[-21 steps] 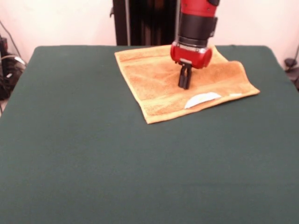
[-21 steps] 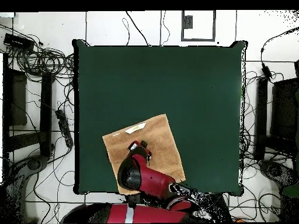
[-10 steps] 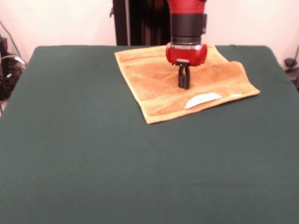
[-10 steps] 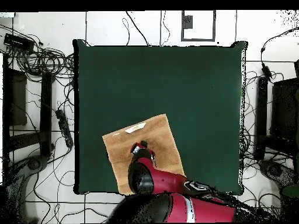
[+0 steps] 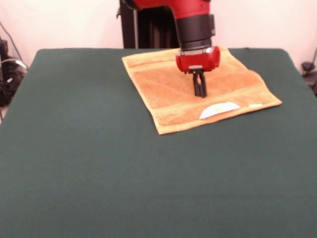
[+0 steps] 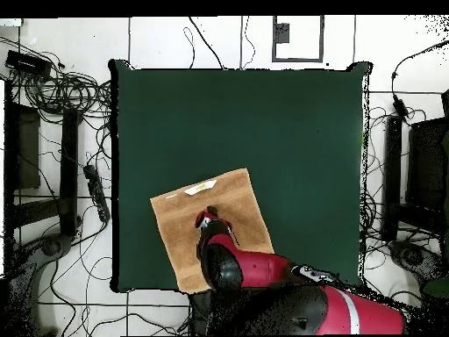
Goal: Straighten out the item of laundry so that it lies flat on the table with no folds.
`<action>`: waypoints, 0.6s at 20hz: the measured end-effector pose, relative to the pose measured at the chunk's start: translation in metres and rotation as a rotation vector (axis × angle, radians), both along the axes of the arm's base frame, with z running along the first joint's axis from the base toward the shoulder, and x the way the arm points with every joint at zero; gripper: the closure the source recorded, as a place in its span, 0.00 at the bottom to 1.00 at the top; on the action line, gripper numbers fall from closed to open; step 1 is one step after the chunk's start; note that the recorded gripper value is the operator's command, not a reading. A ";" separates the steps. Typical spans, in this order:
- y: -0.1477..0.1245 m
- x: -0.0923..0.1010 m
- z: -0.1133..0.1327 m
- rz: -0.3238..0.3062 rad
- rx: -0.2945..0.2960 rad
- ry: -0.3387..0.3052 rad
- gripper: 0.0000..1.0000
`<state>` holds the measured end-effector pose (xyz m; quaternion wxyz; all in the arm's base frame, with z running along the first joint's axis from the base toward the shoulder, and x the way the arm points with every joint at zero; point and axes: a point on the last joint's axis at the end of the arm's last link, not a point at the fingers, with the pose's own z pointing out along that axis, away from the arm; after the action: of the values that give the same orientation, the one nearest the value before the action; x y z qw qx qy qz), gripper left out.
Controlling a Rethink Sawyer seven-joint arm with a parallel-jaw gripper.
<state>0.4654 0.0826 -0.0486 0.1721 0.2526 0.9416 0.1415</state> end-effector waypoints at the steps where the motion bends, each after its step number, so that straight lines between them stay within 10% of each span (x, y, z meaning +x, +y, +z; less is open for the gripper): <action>1: 0.005 0.006 -0.001 0.026 0.020 -0.016 1.00; 12: 0.036 0.034 -0.004 0.192 0.108 -0.081 1.00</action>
<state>0.4995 0.1181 -0.0523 0.1815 0.1642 0.9448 0.2180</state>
